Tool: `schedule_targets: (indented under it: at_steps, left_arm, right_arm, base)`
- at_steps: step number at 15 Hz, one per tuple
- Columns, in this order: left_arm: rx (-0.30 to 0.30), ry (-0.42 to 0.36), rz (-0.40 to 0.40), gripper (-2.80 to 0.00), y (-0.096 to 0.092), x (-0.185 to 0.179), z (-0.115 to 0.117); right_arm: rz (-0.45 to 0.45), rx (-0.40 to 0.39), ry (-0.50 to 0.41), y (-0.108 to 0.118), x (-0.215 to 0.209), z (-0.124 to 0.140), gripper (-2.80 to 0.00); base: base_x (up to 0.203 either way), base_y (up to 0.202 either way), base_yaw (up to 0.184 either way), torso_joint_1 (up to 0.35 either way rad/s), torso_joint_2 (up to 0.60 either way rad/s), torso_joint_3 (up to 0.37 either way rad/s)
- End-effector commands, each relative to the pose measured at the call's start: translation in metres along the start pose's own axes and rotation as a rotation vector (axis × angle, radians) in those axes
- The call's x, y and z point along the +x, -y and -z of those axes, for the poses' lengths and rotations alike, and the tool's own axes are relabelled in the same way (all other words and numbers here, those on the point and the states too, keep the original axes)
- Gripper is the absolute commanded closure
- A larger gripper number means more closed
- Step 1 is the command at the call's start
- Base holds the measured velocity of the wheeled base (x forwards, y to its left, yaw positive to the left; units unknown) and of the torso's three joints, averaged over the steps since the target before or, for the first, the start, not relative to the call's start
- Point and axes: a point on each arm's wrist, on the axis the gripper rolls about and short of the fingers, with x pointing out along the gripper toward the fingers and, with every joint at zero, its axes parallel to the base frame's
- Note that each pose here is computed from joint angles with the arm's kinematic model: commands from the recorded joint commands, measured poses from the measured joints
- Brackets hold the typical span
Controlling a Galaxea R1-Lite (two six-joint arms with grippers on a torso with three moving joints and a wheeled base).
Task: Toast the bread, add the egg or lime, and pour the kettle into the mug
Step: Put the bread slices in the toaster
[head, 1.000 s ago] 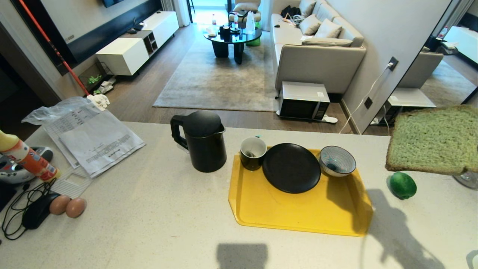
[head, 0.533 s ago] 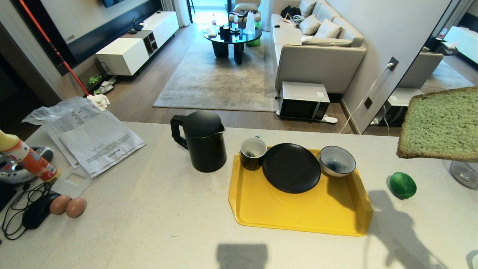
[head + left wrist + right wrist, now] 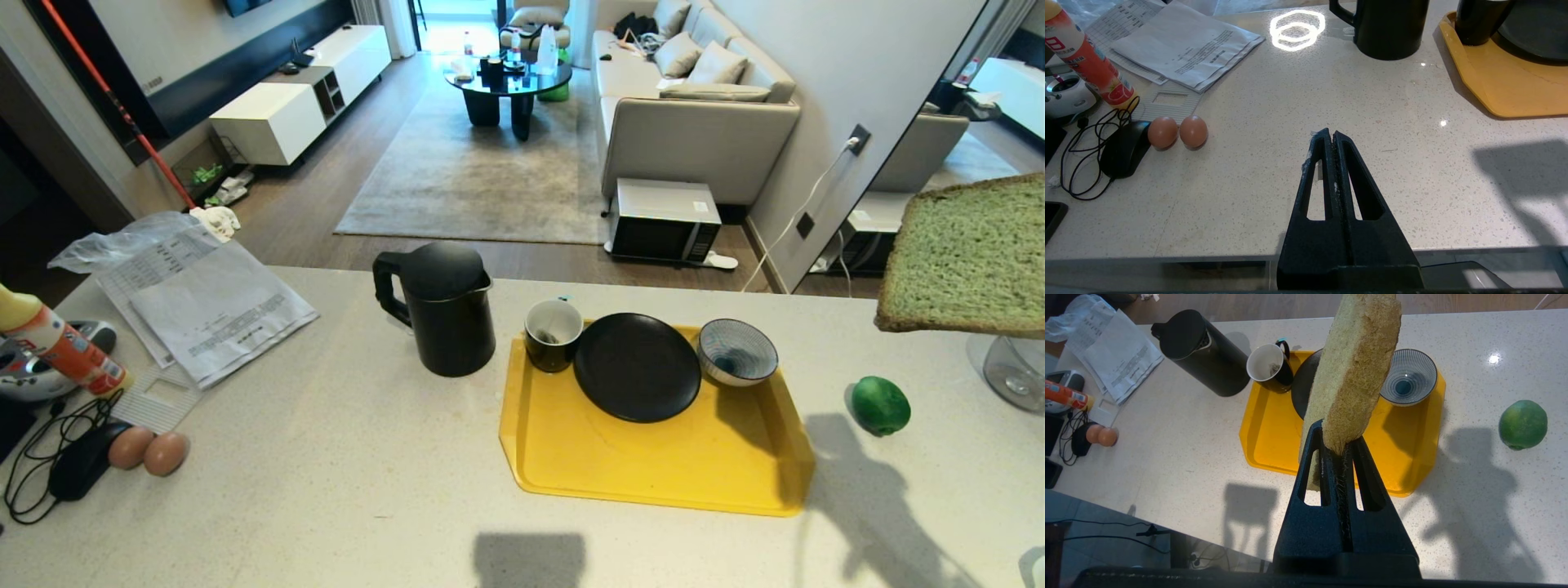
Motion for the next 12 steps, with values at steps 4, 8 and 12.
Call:
schedule_targets:
  at_steps: [4,8,12]
  left_arm:
    - [0.0,-0.013,0.002,0.0,0.0005,0.0009,0.0046]
    - [0.002,-0.013,0.002,0.0,0.0005,0.0009,0.0046]
    - [0.002,-0.013,0.002,0.0,0.0005,0.0009,0.0046]
  right_arm:
    - [0.003,0.002,-0.005,-0.0002,0.0016,-0.0006,0.0]
    - [0.002,0.002,-0.001,-0.0004,0.0011,-0.0013,0.0]
    - [0.002,0.002,-0.001,-0.0004,0.0011,-0.0013,0.0]
  base:
    - [0.0,0.0,0.0,0.0,0.0,0.0]
    - [0.112,0.0,0.001,-0.002,0.0,0.007]
    - [0.195,0.0,0.0,0.01,0.0,0.003]
